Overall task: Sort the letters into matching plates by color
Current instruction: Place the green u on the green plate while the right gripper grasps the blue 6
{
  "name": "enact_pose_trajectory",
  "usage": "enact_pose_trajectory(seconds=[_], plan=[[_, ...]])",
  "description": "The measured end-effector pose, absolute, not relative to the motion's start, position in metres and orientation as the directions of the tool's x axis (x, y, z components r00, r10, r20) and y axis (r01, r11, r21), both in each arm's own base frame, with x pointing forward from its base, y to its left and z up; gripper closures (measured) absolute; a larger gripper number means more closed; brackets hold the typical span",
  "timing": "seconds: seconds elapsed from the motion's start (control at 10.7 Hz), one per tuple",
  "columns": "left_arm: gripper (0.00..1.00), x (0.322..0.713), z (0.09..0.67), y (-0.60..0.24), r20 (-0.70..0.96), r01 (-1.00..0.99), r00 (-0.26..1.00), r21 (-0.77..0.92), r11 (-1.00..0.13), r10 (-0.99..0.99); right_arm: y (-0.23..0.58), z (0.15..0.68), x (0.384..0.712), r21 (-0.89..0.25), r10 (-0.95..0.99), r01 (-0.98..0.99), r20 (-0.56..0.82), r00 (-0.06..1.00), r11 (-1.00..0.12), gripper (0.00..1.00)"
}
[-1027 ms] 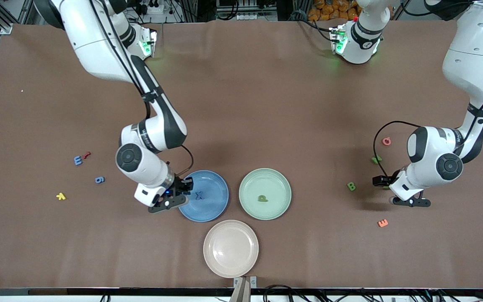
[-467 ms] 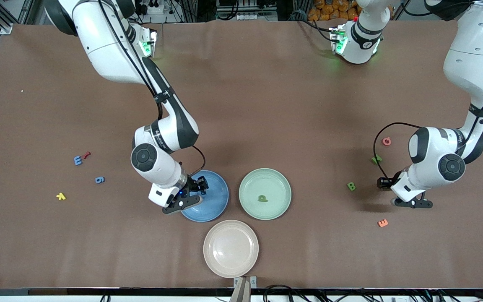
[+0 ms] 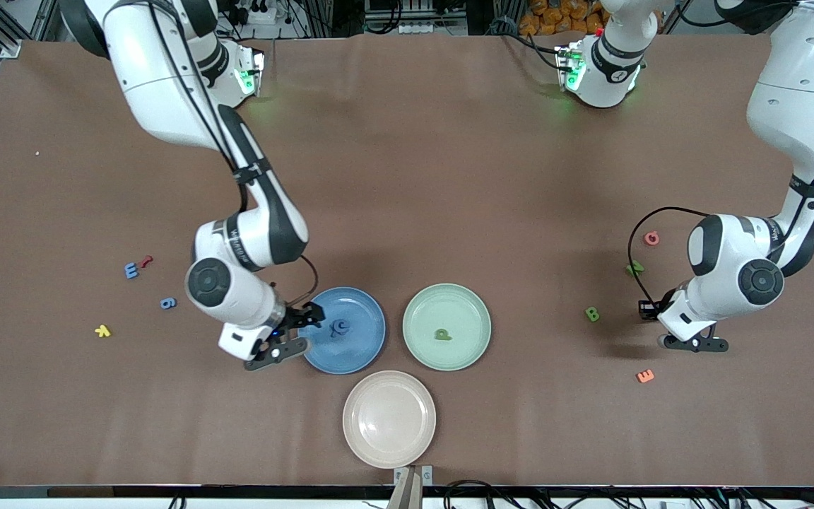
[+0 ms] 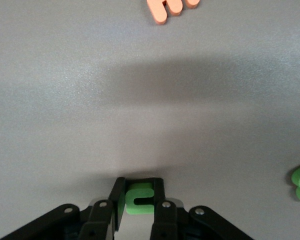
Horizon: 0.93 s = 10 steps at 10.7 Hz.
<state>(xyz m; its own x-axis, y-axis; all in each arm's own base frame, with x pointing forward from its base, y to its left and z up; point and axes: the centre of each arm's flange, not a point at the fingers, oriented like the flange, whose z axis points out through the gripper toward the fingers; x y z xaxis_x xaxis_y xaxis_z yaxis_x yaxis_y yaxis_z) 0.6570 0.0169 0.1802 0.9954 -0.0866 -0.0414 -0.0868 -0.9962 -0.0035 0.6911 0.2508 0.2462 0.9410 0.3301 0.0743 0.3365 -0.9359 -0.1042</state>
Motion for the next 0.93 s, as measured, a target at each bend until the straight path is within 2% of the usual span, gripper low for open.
enact_pose_trajectory(seconds=[0.37,0.93], plan=[[0.73,0.66,0.183,0.008,-0.03,-0.046,0.998,0.0,-0.999,-0.046,0.14,0.264,0.708,-0.065,0.356,0.357,0.021,0.934,-0.932,0.0],[0.73,0.67,0.201,-0.072,0.013,0.087,0.996,0.006,-0.996,0.087,0.014,0.255,0.678,0.009,0.293,0.295,-0.085,0.952,-0.955,0.0]])
